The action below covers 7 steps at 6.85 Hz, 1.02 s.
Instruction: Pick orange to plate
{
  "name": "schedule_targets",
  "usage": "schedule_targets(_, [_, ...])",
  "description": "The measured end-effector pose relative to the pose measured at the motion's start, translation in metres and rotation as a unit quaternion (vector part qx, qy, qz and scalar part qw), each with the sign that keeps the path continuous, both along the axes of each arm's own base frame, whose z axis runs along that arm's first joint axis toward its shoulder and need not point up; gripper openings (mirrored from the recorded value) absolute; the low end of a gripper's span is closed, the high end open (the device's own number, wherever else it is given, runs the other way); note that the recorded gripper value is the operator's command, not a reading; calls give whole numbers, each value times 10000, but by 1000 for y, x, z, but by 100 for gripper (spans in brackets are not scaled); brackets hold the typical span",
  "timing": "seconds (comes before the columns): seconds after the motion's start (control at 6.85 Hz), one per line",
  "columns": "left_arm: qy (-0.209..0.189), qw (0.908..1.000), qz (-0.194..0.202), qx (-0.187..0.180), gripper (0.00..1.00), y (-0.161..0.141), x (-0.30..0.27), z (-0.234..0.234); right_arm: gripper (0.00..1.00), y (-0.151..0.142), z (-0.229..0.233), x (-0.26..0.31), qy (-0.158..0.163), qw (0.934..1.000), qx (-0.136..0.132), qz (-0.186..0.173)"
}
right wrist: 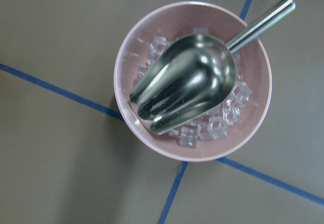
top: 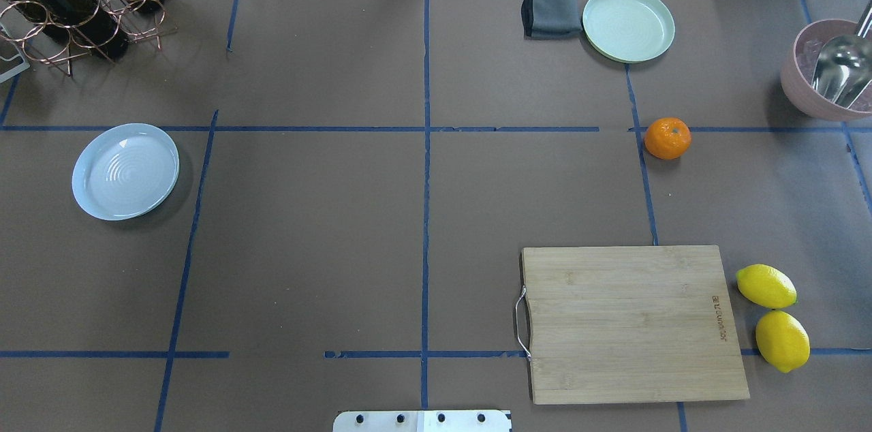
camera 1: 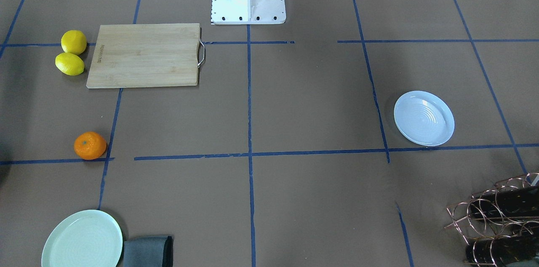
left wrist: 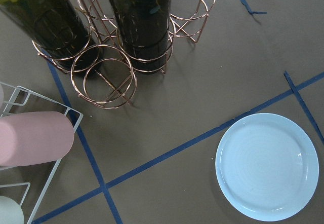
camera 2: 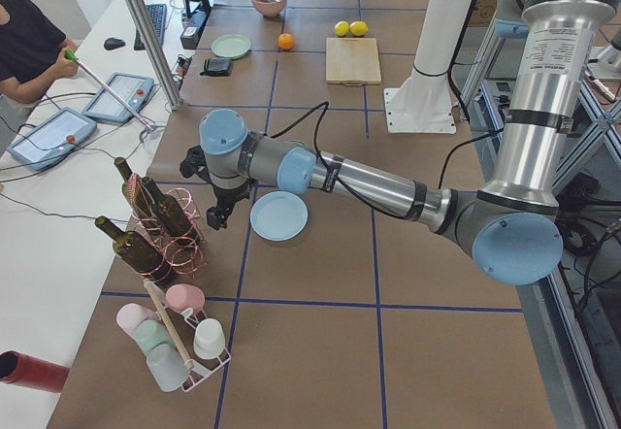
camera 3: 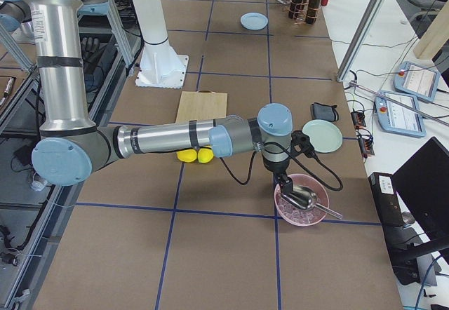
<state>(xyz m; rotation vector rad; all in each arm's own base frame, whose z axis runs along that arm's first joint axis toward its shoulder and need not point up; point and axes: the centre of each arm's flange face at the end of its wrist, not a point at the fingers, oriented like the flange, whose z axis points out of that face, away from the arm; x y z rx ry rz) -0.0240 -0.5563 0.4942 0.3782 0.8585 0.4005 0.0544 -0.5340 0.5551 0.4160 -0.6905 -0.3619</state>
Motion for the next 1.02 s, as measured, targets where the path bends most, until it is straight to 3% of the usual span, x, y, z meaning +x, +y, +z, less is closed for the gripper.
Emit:
schedule_targets(0.15, [4,10000,5,-55,100,-1,1,6,100,-4,-9,0,-38,9999,147,81])
schedule_targets(0.58, [63,9989,-121,-446,100,-12,18,41,100,-21,-4,-43,-265,9970,-550,470])
schedule_targets(0.88, [293,9929,-670,-942,100,-12,64,58,100,-33,-20,-75,-371,9936,-836,660])
schedule_targets(1.02, [397,9880,-892,-1196,100,3,77,72,100,-34,-22,-79,-405,9929,-883,683])
